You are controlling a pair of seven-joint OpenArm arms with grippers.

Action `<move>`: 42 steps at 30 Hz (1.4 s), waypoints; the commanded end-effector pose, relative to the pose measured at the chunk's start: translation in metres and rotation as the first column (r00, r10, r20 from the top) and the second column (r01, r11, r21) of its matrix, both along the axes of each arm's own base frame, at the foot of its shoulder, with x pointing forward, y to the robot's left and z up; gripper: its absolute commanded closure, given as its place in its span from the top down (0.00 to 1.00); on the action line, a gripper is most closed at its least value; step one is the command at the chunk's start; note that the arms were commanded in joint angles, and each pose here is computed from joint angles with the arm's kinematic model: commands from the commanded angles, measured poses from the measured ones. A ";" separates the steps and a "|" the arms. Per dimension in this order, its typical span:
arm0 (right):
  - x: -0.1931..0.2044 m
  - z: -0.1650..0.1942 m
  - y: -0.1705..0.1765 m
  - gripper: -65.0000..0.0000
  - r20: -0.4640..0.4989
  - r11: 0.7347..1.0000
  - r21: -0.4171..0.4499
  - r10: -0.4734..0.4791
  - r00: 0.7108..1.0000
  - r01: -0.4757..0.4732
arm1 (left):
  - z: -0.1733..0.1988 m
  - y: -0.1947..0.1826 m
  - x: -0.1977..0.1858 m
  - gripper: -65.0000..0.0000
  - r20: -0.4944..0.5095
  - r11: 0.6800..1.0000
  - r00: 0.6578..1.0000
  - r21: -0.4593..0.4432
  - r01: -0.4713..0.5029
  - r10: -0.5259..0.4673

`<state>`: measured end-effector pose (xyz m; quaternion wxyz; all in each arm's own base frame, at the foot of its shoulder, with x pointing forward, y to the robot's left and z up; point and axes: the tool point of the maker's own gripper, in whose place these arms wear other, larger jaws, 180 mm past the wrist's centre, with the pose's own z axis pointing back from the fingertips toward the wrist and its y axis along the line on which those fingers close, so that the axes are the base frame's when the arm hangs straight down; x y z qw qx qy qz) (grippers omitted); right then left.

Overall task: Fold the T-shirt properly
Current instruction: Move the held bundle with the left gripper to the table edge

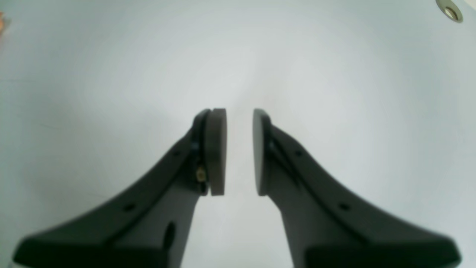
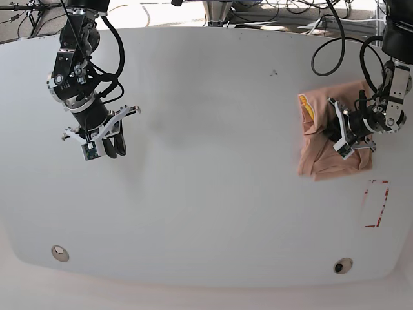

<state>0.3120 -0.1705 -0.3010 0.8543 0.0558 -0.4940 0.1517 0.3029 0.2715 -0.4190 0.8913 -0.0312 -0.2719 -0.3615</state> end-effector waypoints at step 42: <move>0.004 0.013 0.015 0.18 0.049 0.999 0.008 0.051 0.998 -0.052 | 0.111 0.110 -0.060 0.16 0.344 0.834 0.765 -0.122 -0.538 0.544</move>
